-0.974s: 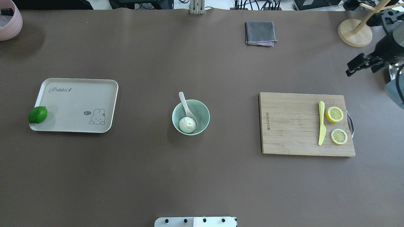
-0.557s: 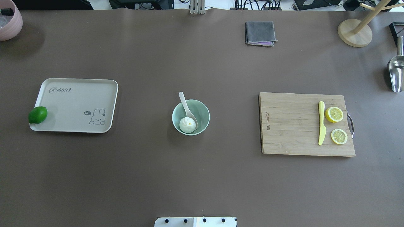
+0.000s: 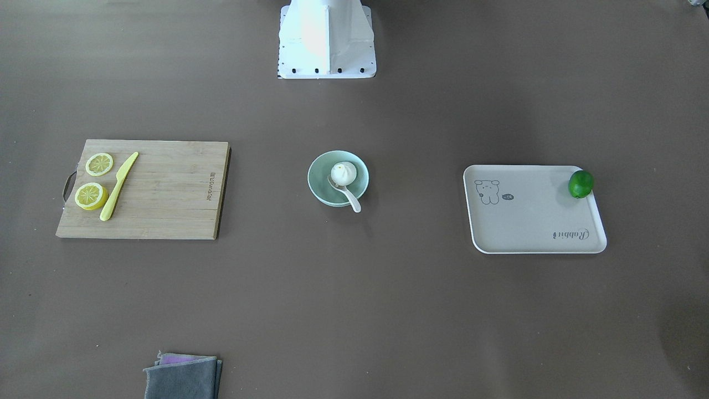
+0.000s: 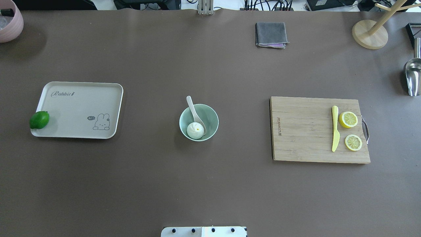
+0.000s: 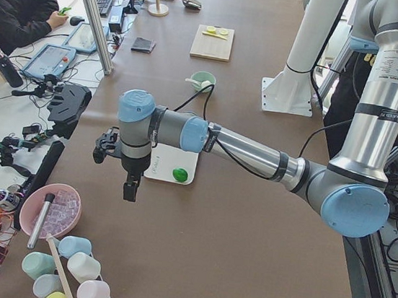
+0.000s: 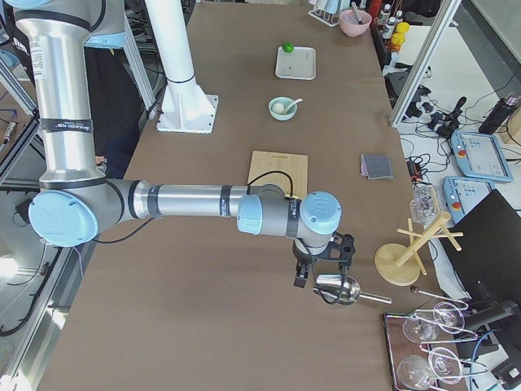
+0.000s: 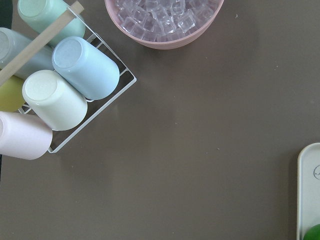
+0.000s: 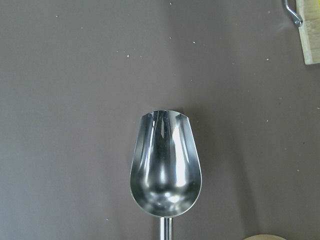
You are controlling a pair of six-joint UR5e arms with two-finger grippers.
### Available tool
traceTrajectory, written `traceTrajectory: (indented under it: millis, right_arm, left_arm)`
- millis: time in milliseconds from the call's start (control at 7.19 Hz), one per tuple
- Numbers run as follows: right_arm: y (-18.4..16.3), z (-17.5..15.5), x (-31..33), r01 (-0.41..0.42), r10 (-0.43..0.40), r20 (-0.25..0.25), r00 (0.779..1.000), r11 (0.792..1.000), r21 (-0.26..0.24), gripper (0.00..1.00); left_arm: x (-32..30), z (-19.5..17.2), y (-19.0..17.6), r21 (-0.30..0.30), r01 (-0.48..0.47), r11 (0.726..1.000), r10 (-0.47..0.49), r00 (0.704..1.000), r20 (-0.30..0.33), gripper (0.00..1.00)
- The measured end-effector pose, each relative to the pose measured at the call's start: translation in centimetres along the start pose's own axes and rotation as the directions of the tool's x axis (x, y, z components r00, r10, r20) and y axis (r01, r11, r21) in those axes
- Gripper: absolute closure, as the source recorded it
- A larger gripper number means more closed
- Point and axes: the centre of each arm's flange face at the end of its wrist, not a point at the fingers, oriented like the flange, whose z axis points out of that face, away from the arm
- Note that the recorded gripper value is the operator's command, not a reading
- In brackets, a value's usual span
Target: Put spoon and bun in bowl
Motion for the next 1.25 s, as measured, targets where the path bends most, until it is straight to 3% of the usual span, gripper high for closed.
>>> traceTrajectory:
  millis: [557, 1252]
  right_arm:
    - [1.0, 1.4, 0.7, -0.034, 0.034, 0.021, 0.999, 0.999, -0.037, 0.00]
    - [1.0, 2.8, -0.9, 0.001, 0.000, 0.019, 1.000, 0.998, -0.059, 0.00]
  left_arm:
    - [-2.8, 3.8, 5.0, -0.075, 0.050, 0.996, -0.054, 0.997, -0.050, 0.02]
    - [-3.5, 5.0, 6.2, -0.096, 0.059, 0.994, -0.067, 0.995, -0.076, 0.02]
